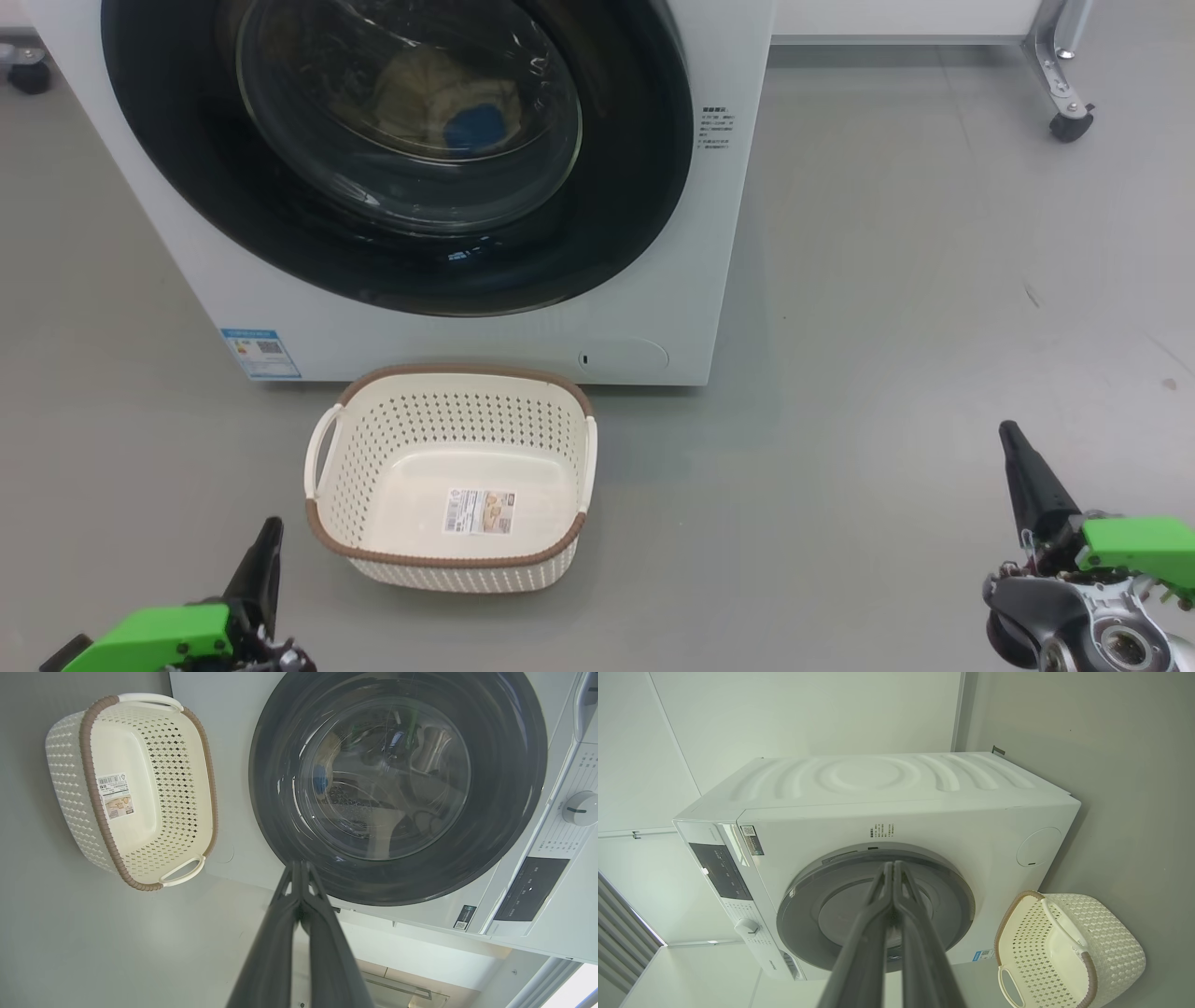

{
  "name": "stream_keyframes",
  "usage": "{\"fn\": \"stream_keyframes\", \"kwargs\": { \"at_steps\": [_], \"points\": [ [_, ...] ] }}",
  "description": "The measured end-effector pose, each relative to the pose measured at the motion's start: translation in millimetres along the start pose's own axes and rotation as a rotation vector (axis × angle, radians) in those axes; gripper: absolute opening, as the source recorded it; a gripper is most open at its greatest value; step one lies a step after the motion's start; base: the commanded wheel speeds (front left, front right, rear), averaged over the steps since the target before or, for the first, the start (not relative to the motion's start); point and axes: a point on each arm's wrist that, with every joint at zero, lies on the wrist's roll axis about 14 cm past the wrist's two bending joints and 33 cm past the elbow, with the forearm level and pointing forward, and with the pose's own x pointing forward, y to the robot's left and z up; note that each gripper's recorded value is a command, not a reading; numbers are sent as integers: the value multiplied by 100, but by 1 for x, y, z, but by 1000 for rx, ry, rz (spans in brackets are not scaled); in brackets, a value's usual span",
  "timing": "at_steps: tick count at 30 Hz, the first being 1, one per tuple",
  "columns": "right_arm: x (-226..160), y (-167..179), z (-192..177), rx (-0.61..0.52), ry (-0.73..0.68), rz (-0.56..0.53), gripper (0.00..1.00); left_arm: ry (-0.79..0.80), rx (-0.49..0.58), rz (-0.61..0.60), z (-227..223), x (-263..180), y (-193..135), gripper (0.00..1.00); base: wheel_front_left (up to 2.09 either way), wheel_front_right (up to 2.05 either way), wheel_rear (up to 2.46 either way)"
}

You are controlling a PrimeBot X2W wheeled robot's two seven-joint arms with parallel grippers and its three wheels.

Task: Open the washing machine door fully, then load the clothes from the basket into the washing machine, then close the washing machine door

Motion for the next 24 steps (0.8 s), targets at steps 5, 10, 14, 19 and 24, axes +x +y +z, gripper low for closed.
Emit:
{"fn": "stream_keyframes", "kwargs": {
  "at_steps": [5, 10, 14, 19, 24],
  "points": [
    [0, 0, 0, 0, -1, 0, 0, 0, -1, 0, 0, 0, 0, 0, 0, 0, 0],
    [0, 0, 0, 0, 1, 0, 0, 3, -1, 0, 0, 0, 0, 0, 0, 0, 0],
    [0, 0, 0, 1, 4, 0, 0, 3, -2, 0, 0, 0, 0, 0, 0, 0, 0],
    [0, 0, 1, 1, 2, -1, 0, 2, -2, 0, 0, 0, 0, 0, 0, 0, 0],
    [0, -1, 1, 1, 0, -2, 0, 2, -2, 0, 0, 0, 0, 0, 0, 0, 0]
  ]
}}
